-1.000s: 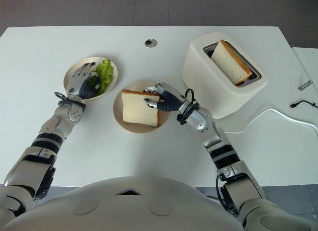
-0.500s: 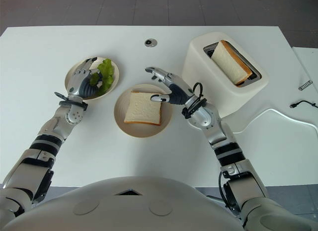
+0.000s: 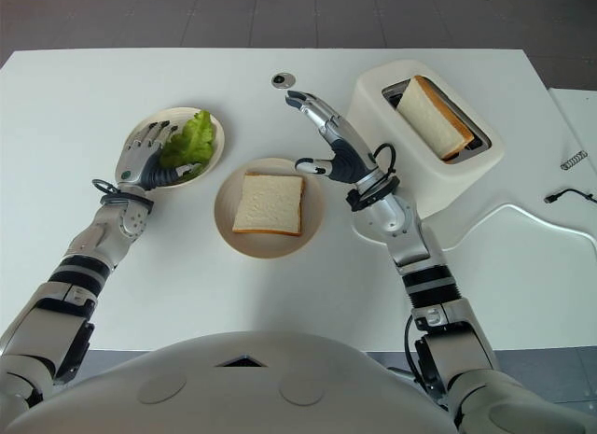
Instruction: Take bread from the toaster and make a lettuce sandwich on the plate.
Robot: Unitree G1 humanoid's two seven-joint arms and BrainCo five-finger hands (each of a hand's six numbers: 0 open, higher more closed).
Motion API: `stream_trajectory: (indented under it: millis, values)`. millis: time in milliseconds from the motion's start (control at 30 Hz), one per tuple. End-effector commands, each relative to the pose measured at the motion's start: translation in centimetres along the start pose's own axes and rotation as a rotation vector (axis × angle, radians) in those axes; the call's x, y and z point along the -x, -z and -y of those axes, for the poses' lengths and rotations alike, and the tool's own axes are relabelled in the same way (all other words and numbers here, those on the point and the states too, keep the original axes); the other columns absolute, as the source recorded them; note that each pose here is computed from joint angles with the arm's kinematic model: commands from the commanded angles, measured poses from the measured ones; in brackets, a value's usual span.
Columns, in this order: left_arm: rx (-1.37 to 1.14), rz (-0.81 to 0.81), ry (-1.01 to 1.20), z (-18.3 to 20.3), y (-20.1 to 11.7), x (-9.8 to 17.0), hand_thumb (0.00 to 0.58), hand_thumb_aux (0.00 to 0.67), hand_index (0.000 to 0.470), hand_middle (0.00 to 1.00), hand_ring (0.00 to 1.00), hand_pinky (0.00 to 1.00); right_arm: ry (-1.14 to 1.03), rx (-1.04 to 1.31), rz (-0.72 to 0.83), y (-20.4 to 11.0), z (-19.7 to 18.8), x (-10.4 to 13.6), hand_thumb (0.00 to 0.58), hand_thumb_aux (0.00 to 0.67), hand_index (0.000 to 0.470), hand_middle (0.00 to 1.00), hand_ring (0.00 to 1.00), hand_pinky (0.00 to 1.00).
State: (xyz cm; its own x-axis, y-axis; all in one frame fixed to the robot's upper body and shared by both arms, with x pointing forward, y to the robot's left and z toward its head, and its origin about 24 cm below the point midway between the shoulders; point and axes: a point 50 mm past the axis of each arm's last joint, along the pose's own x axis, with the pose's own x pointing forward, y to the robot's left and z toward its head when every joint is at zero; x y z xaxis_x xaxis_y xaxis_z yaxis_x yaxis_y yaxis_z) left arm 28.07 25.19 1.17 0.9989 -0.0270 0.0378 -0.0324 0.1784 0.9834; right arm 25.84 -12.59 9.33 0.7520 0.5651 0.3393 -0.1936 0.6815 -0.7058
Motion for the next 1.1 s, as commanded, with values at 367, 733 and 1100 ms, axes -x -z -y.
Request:
stream_trajectory:
  millis: [367, 733, 1100]
  values:
    - [0.014, 0.037, 0.046, 1.4, -0.6, -0.3, 0.580, 0.670, 0.470, 0.00, 0.00, 0.00, -0.029, 0.003, -0.006, 0.2, -0.5, 0.0, 0.000, 0.000, 0.000, 0.00, 0.00, 0.00]
    - [0.181, 0.118, -0.076, -0.5, -1.7, -0.5, 0.580, 0.670, 0.470, 0.00, 0.00, 0.00, -0.019, -0.007, -0.002, 0.2, -0.4, -0.1, 0.000, 0.000, 0.000, 0.00, 0.00, 0.00]
    - [-0.047, 0.030, -0.057, -0.2, 0.1, -0.2, 0.371, 0.268, 0.188, 0.00, 0.00, 0.00, -0.020, -0.010, -0.010, 0.4, -0.6, 0.0, 0.000, 0.000, 0.000, 0.00, 0.00, 0.00]
